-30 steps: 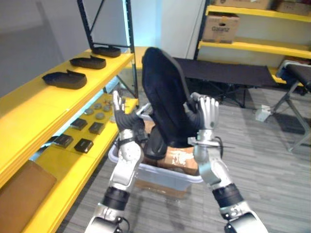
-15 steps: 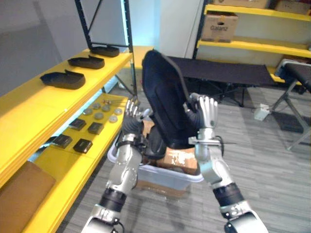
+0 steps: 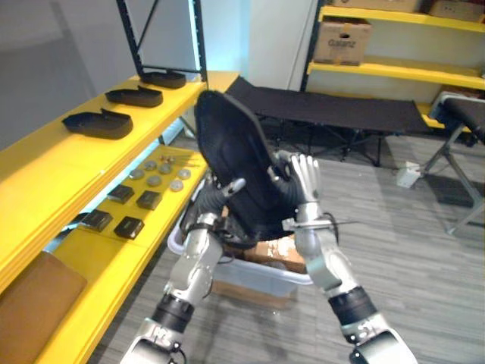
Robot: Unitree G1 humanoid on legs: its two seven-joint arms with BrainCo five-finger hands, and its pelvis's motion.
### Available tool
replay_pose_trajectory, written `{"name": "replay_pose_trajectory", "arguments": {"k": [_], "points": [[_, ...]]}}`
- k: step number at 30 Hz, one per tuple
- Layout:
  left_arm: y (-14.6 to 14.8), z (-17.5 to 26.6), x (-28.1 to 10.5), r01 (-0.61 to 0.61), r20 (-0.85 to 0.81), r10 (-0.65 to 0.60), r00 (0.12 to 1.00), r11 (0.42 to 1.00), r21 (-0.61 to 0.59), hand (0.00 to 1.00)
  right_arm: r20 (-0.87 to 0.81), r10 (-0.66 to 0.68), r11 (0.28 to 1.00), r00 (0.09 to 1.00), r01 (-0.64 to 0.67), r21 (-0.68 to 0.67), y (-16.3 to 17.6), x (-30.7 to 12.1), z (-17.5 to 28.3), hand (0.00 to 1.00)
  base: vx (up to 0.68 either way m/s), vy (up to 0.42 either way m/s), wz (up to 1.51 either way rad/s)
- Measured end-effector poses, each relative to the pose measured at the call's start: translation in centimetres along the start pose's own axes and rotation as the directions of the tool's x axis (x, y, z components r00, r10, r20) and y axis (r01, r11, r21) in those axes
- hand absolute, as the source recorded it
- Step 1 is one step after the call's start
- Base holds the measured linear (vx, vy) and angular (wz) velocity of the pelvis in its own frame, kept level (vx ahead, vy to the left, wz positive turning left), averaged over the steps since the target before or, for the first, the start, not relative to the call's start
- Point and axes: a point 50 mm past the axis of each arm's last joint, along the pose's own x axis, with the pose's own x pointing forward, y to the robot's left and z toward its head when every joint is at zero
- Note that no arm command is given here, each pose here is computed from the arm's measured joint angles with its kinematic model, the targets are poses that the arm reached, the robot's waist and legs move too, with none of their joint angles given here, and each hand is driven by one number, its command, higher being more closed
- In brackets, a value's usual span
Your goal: Walk over and take plastic housings, then place them on the shelf
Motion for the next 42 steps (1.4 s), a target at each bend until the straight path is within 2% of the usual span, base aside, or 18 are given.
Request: {"name": "replay_pose_trajectory", "arguments": {"k": [1, 2, 22, 34, 35, 42], "points": [[0.0, 0.0, 0.0, -0.003, 0.0, 0.003, 1.0, 1.0, 0.001, 0.0, 0.002, 0.005, 1.0, 1.0, -0.005, 0.008, 0.1, 0.0, 0.1, 1.0, 0.0, 0.0, 0.0], [0.1, 0.0, 0.0, -0.006, 0.0, 0.006, 1.0, 1.0, 0.001, 1.0, 0.003, 0.009, 1.0, 1.0, -0.009, 0.013, 0.1, -0.1, 0.2, 1.0, 0.0, 0.0, 0.0], [1.3, 0.0, -0.2, -0.037, -0.049, 0.035, 0.998, 0.999, -0.029, 1.0, 0.004, 0.115, 0.99, 0.993, -0.115, 0.079, 0.8, -3.2, -0.2, 1.0, 0.0, 0.0, 0.0], [2.7, -0.7, -1.4, 0.062, -0.102, -0.075, 0.992, 0.991, -0.118, 1.0, -0.009, 0.194, 0.964, 0.981, -0.189, 0.185, 1.2, -5.0, -0.8, 1.0, 0.0, 0.0, 0.0], [2.9, -1.0, -1.7, 0.063, -0.11, -0.077, 0.991, 0.99, -0.123, 1.0, -0.02, 0.222, 0.953, 0.975, -0.212, 0.218, 1.5, -5.4, -1.0, 0.0, 0.0, 0.0, 0.0], [4.1, -1.4, -2.7, 0.04, -0.12, -0.056, 0.991, 0.99, -0.134, 1.0, 0.02, 0.306, 0.907, 0.952, -0.298, 0.298, 2.2, -6.6, -0.4, 0.0, -0.01, 0.002, -0.09]]}}
